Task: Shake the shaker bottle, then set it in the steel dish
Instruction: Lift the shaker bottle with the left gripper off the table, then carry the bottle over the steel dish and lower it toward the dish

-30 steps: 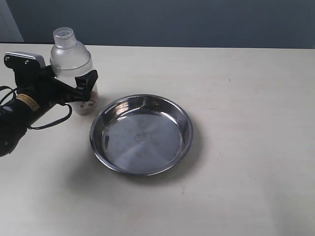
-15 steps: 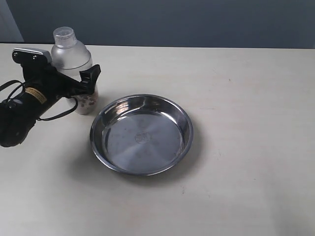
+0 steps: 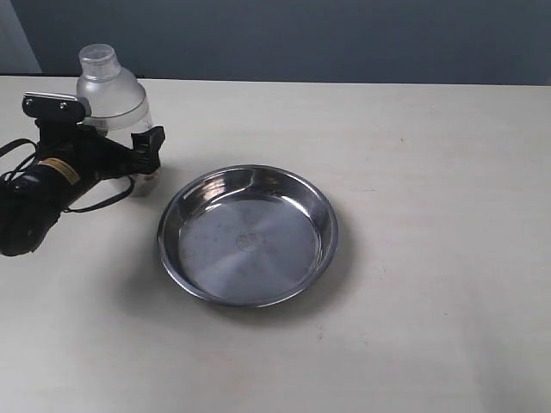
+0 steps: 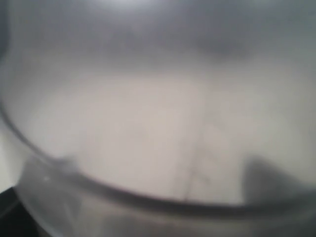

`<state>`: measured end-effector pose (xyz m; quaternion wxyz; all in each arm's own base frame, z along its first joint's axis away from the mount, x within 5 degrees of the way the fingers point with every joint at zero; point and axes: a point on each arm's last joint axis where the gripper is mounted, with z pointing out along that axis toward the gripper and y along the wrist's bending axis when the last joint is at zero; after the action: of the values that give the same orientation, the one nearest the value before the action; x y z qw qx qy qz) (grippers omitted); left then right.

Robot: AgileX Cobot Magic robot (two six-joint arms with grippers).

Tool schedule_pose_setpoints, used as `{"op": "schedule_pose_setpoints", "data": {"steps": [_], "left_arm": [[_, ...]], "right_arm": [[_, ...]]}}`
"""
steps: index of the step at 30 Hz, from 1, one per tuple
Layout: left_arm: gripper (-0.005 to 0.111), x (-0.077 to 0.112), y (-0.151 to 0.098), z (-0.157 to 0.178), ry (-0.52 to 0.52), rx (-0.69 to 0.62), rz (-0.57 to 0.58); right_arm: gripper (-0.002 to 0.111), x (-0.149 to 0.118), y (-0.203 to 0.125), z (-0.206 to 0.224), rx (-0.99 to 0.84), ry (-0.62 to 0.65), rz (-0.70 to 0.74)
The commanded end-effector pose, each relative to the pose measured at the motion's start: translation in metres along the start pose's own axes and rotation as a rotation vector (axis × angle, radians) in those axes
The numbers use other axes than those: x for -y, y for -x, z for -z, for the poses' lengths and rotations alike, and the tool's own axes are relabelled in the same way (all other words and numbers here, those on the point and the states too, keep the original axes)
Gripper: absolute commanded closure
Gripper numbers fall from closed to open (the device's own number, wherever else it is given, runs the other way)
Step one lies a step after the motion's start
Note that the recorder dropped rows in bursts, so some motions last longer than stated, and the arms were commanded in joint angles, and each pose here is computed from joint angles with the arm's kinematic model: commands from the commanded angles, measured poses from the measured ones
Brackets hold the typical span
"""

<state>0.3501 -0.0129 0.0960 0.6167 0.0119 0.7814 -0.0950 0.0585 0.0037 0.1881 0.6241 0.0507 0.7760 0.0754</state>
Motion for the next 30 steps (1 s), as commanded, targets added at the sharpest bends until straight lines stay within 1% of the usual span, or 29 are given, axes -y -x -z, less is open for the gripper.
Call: {"op": "schedule_pose_setpoints", "data": {"steps": [1, 5, 8, 12, 14, 17, 18, 20, 21, 23, 26, 28, 30], "left_arm": [[0.073, 0.005, -0.003, 0.000, -0.059, -0.028, -0.020], [0.090, 0.007, -0.003, 0.000, -0.076, -0.031, -0.030], [0.105, 0.007, -0.004, 0.000, -0.076, -0.040, -0.031], [0.106, 0.007, -0.002, 0.001, -0.072, -0.048, -0.012], [0.106, 0.008, 0.008, 0.002, -0.074, -0.022, 0.005], [0.106, 0.011, 0.033, 0.008, -0.072, 0.027, -0.012], [0.106, 0.013, 0.048, 0.013, -0.068, 0.048, -0.024], [0.106, 0.018, 0.068, 0.021, -0.069, 0.063, -0.031], [0.106, 0.022, 0.084, 0.028, -0.068, 0.084, -0.045], [0.106, 0.030, 0.107, 0.042, -0.065, 0.101, -0.042], [0.106, 0.048, 0.143, 0.071, -0.081, 0.129, -0.028], [0.106, 0.065, 0.164, 0.091, -0.123, 0.172, -0.038], [0.106, 0.087, 0.183, 0.116, -0.189, 0.233, -0.046]], "right_arm": [[0.109, 0.000, 0.001, 0.000, 0.009, 0.002, 0.006], [0.109, 0.000, 0.001, 0.000, 0.011, 0.002, 0.006], [0.109, 0.000, 0.001, 0.000, 0.011, 0.002, 0.006], [0.109, 0.000, 0.001, 0.000, 0.011, 0.002, 0.006], [0.109, 0.000, 0.001, 0.000, 0.011, 0.002, 0.006], [0.109, 0.000, 0.001, 0.000, 0.011, 0.002, 0.006], [0.109, 0.000, 0.001, 0.000, 0.011, 0.002, 0.006], [0.109, 0.000, 0.001, 0.000, 0.009, 0.002, 0.006], [0.109, 0.000, 0.001, 0.000, 0.009, 0.002, 0.006], [0.109, 0.000, 0.001, 0.000, 0.009, 0.002, 0.006], [0.109, 0.000, 0.001, 0.000, 0.009, 0.002, 0.006], [0.109, 0.000, 0.001, 0.000, 0.009, 0.002, 0.006], [0.109, 0.000, 0.001, 0.000, 0.009, 0.002, 0.006]]}}
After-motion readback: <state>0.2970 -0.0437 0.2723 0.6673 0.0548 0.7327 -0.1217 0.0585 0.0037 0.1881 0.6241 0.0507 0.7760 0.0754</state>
